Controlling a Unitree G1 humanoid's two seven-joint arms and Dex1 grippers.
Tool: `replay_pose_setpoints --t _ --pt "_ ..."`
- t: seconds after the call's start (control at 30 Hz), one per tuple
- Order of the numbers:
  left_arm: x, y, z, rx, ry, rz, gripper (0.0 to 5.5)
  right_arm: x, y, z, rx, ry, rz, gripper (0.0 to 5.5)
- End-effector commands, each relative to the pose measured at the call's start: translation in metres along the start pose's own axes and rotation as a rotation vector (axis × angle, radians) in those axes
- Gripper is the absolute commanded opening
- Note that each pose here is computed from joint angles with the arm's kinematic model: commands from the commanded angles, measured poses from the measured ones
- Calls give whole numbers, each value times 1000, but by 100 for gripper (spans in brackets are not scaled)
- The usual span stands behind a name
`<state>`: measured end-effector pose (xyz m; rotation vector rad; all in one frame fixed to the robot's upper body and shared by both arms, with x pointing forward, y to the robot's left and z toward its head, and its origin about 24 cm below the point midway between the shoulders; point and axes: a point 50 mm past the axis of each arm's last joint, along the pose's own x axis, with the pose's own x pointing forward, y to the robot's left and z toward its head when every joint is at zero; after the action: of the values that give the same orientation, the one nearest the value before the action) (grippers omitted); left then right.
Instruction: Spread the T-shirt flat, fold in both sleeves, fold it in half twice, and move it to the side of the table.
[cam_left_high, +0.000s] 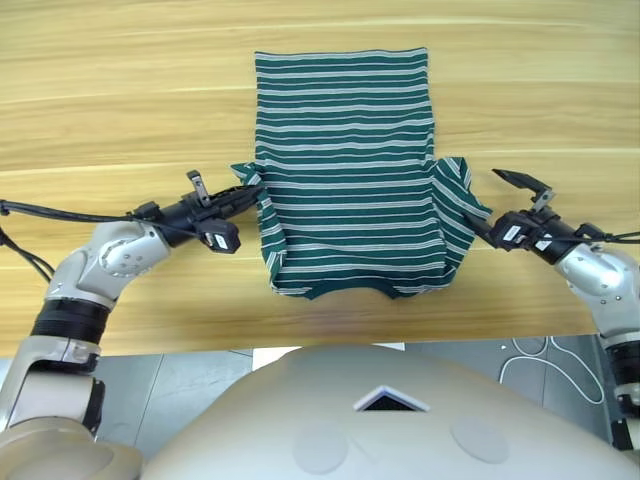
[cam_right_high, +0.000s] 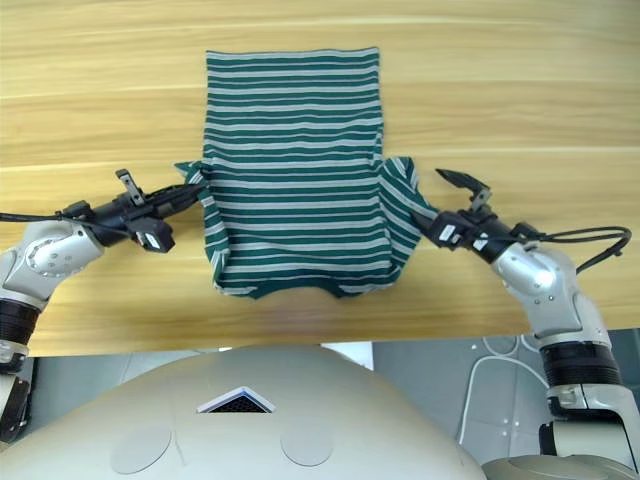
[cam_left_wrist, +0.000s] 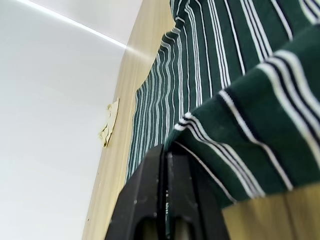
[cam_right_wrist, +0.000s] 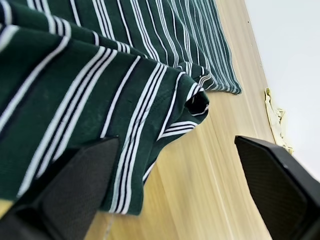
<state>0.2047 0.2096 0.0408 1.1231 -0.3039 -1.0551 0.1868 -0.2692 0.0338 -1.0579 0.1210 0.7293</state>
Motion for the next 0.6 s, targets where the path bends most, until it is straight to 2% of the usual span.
replay_pose_setpoints --t 0.03,0.6 --pt "13 -3 5 6 -38 -33 1 3 3 2 -1 -4 15 427" --pt "38 -13 7 2 -75 -88 1 4 1 2 -2 -7 8 427"
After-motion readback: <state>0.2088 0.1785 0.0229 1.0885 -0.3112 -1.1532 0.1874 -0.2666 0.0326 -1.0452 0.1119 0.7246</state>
